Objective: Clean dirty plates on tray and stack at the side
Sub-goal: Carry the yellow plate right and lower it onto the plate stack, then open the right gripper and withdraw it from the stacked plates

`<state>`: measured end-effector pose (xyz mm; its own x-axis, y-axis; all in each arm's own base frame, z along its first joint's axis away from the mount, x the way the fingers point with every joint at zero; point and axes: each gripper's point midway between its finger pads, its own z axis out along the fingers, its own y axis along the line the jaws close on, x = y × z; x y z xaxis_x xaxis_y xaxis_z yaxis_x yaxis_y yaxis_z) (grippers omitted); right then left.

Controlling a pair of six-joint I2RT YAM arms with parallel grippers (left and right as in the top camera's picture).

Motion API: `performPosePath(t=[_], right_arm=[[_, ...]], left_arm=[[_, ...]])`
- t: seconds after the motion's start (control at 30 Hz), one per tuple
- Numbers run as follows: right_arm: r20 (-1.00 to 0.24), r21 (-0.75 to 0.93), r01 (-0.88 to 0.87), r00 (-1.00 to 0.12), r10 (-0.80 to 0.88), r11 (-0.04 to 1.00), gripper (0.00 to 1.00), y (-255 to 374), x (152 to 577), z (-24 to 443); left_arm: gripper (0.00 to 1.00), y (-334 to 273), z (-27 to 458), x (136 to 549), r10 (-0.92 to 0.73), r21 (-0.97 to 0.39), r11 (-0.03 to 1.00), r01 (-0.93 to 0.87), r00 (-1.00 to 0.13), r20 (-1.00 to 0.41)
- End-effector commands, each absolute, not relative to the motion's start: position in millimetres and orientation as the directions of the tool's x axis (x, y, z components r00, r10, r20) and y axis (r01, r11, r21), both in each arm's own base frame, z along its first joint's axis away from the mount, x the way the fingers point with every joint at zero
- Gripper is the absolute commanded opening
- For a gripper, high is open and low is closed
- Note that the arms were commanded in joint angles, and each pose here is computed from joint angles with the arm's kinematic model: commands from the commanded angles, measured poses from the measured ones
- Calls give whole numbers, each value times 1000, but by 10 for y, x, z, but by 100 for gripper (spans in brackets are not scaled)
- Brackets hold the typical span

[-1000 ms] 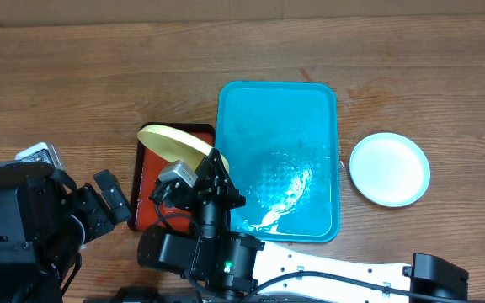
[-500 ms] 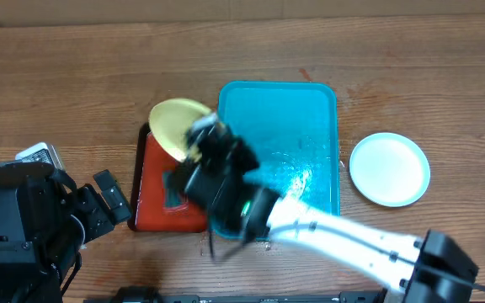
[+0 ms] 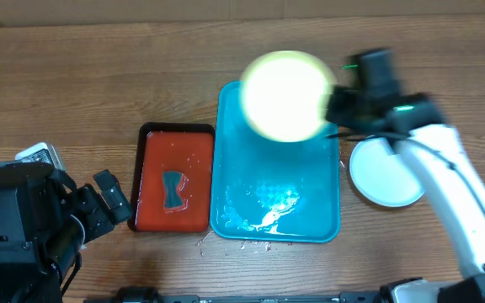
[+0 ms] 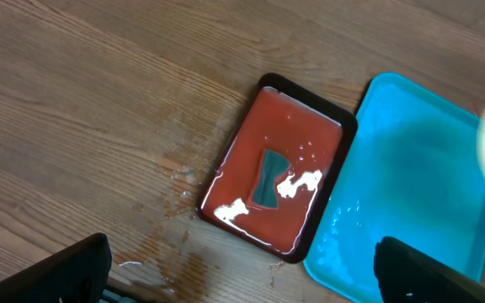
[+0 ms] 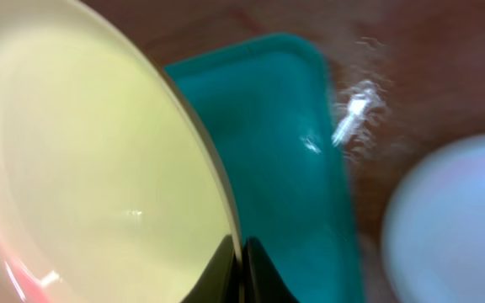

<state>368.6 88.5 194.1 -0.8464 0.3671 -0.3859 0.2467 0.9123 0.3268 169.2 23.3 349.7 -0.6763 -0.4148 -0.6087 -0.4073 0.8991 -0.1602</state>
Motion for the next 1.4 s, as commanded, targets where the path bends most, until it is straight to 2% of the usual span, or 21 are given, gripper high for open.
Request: performPosePath(t=[0.0, 0.17, 0.33, 0.47, 0.5, 0.53, 0.57, 0.63, 0.7, 0.8, 0.9, 1.03, 1.07, 1.1, 1.23, 1.37], right_arm=[[-274, 315, 439, -807, 523, 841, 4, 274, 3494, 1873], [-159, 222, 625, -734, 660, 749, 4, -544, 3109, 1384], [-83, 218, 737, -639, 765, 640, 4, -868, 2813, 888], [-51, 231, 775, -594, 803, 588, 4, -952, 2678, 671], [-39, 235, 779, -590, 807, 581, 10, -948, 2656, 658], [-29, 258, 775, -590, 807, 576, 25, -920, 2677, 673], [-21, 293, 765, -594, 804, 573, 33, -874, 2717, 718], [0, 341, 748, -605, 796, 569, 40, -786, 2758, 855], [-13, 389, 706, -638, 770, 591, 46, -690, 2812, 1068], [-98, 452, 597, -706, 702, 663, 49, -527, 2892, 1503], [-243, 503, 390, -793, 559, 771, 50, -140, 2883, 2101], [-397, 531, 113, -842, 365, 839, 56, 422, 2728, 2550], [-440, 529, 20, -848, 294, 849, 80, 645, 2604, 2669], [-456, 528, -24, -851, 260, 849, 100, 752, 2542, 2715], [-489, 529, -148, -858, 158, 835, 100, 1062, 2348, 2816], [-485, 530, -177, -866, 125, 829, 100, 1148, 2292, 2810]], left_arm=[[100, 252, 3522, 1684, -405, -151, 902, -405, -669, -623], [100, 252, 3522, 1684, -405, -151, 902, -405, -669, -623], [100, 252, 3522, 1684, -405, -151, 902, -405, -669, -623], [100, 252, 3522, 1684, -405, -151, 902, -405, -669, -623], [100, 252, 3522, 1684, -405, -151, 902, -405, -669, -623], [100, 252, 3522, 1684, -405, -151, 902, -405, -669, -623], [100, 252, 3522, 1684, -405, -151, 902, -405, -669, -623], [100, 252, 3522, 1684, -405, -151, 902, -405, -669, -623], [100, 252, 3522, 1684, -405, -151, 902, -405, -669, -623], [100, 252, 3522, 1684, -405, -151, 902, -405, -669, -623], [100, 252, 3522, 1684, -405, -151, 902, -405, -669, -623], [100, 252, 3522, 1684, -405, -151, 902, -405, -669, -623], [100, 252, 3522, 1684, -405, -151, 902, -405, -669, -623], [100, 252, 3522, 1684, -405, -151, 902, -405, -669, -623], [100, 252, 3522, 1684, -405, -151, 902, -405, -669, -623], [100, 252, 3522, 1684, -405, -151, 902, -405, -669, -623]])
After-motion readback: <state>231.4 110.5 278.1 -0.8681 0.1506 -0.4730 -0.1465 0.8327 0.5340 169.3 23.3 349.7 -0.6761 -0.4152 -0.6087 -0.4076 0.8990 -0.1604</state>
